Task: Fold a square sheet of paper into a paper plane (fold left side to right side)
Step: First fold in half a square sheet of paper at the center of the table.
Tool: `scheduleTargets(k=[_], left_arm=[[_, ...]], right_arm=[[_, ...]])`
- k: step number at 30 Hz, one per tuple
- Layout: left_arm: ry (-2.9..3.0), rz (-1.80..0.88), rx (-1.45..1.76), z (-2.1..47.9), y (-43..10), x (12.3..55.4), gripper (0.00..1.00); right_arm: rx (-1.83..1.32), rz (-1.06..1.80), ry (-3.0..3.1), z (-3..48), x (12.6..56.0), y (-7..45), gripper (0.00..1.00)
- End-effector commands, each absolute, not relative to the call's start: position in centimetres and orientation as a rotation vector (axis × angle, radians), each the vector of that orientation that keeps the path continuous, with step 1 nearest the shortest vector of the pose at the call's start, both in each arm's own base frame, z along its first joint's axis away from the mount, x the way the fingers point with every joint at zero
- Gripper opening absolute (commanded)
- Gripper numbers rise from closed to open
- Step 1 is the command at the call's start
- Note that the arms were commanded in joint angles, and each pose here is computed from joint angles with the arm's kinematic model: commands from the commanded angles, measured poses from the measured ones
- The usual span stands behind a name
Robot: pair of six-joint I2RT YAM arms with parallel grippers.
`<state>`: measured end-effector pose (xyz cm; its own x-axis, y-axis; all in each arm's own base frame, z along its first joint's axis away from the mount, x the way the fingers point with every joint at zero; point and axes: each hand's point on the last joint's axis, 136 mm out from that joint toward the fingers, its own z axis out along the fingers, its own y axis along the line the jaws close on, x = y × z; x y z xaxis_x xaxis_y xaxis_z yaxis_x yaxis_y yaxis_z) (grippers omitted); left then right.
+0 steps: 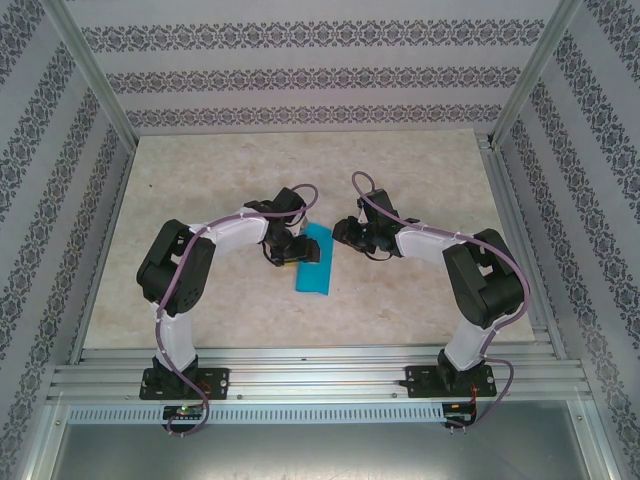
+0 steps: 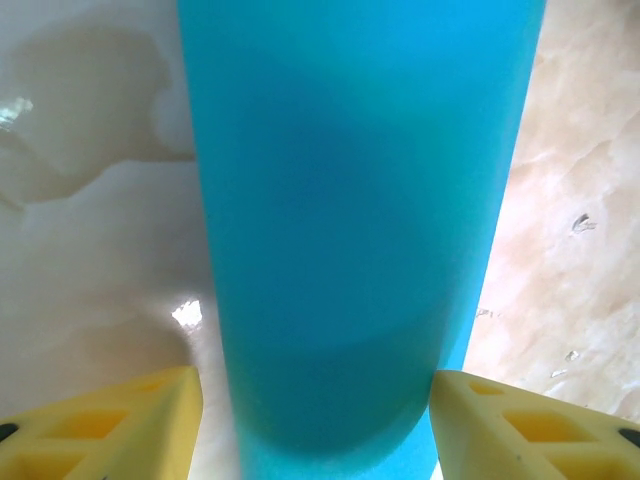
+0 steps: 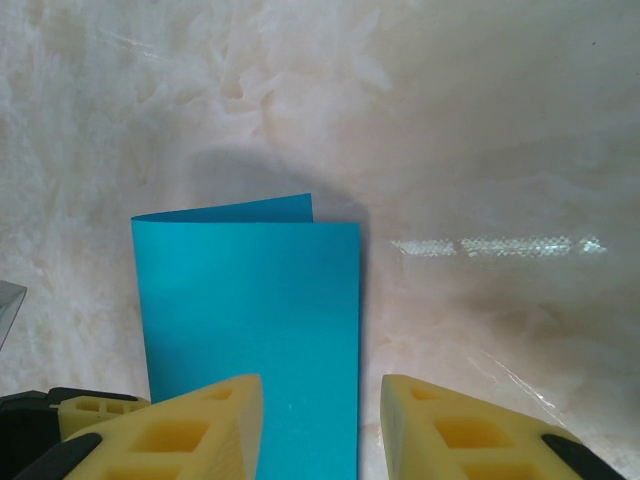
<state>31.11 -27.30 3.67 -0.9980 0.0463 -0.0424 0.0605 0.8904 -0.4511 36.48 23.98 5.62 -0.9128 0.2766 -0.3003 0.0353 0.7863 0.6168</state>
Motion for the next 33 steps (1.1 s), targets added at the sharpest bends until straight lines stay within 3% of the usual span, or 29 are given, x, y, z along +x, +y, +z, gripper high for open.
scheduleTargets(k=[1, 27, 33], left_arm=[[3.009, -0.732, 0.104, 3.6, -27.8, 31.6, 0.63], [3.015, -0.651, -0.033, 1.8, -25.5, 32.0, 0.52], [3.001, -0.694, -0.065, 2.0, -25.7, 32.4, 0.56]], right_arm=[[0.208, 0.877, 2.585, 6.1, 36.3, 24.0, 0.36], [0.194, 0.871, 2.599, 6.1, 35.6, 24.1, 0.36], [0.195, 0.869, 2.604, 5.9, 35.4, 24.1, 0.36]])
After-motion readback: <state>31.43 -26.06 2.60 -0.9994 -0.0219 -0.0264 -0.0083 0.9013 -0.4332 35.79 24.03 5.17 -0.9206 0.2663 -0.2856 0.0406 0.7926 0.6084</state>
